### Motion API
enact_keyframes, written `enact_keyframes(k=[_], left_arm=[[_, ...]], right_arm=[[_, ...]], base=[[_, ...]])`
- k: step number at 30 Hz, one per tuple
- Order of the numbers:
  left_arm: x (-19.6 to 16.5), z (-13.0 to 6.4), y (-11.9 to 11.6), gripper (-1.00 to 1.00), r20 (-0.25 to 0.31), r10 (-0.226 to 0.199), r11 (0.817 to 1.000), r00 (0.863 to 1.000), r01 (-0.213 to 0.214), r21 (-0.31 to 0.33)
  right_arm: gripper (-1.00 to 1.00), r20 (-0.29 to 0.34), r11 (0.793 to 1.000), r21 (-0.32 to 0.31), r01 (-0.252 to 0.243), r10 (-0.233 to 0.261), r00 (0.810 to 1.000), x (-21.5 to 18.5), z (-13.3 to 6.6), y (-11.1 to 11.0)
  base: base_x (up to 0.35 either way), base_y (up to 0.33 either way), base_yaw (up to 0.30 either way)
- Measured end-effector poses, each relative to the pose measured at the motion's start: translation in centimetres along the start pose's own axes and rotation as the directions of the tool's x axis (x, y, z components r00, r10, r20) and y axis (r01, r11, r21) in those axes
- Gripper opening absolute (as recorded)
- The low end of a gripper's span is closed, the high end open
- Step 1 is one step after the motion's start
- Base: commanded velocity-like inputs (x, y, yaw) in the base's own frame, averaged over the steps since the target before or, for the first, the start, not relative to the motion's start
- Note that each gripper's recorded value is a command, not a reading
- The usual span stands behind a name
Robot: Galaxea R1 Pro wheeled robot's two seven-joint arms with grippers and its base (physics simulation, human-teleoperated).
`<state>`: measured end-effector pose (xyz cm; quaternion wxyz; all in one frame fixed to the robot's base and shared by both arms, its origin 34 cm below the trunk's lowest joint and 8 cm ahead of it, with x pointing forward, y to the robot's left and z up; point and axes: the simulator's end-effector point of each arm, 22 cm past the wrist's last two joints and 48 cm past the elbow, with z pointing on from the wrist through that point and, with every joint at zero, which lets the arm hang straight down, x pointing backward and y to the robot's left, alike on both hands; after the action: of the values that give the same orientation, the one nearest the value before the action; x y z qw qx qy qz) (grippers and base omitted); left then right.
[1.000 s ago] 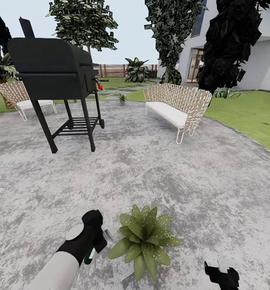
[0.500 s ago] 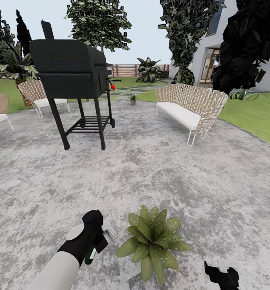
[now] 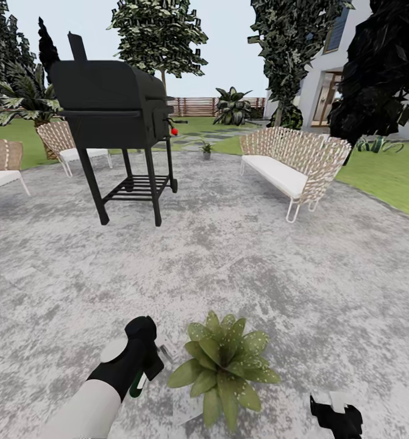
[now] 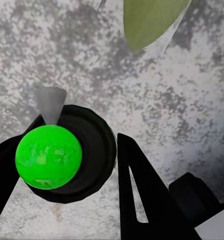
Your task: Pick up the pesticide atomizer in the garden and spray insectifuge to fully cover both potted plants in the garden.
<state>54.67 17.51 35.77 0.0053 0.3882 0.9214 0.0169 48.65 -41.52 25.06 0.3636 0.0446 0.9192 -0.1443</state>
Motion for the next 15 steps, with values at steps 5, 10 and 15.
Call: enact_keyframes(k=[5,10,15], left_arm=[[-0.8,-0.6,0.5,-1.0,0.013,-0.002,1.0,1.0,0.002,-0.008],[-4.1,-3.3,1.2,-1.0,0.072,0.0,1.0,0.997,0.0,0.0],[-5.2,-4.7,-0.7,-1.0,0.075,0.056,0.994,0.996,-0.063,0.092]], right_arm=[[1.0,0.0,1.0,-0.001,0.001,-0.001,1.0,0.0,0.0,0.0],[1.0,0.0,1.0,0.0,0.0,0.0,1.0,0.0,0.0,0.0],[1.0,0.0,1.0,0.0,0.0,0.0,1.0,0.0,0.0,0.0]], base=[[-0.32,-0.009,0.0],[-0.028,0.0,0.0],[-0.001,0.0,0.0]])
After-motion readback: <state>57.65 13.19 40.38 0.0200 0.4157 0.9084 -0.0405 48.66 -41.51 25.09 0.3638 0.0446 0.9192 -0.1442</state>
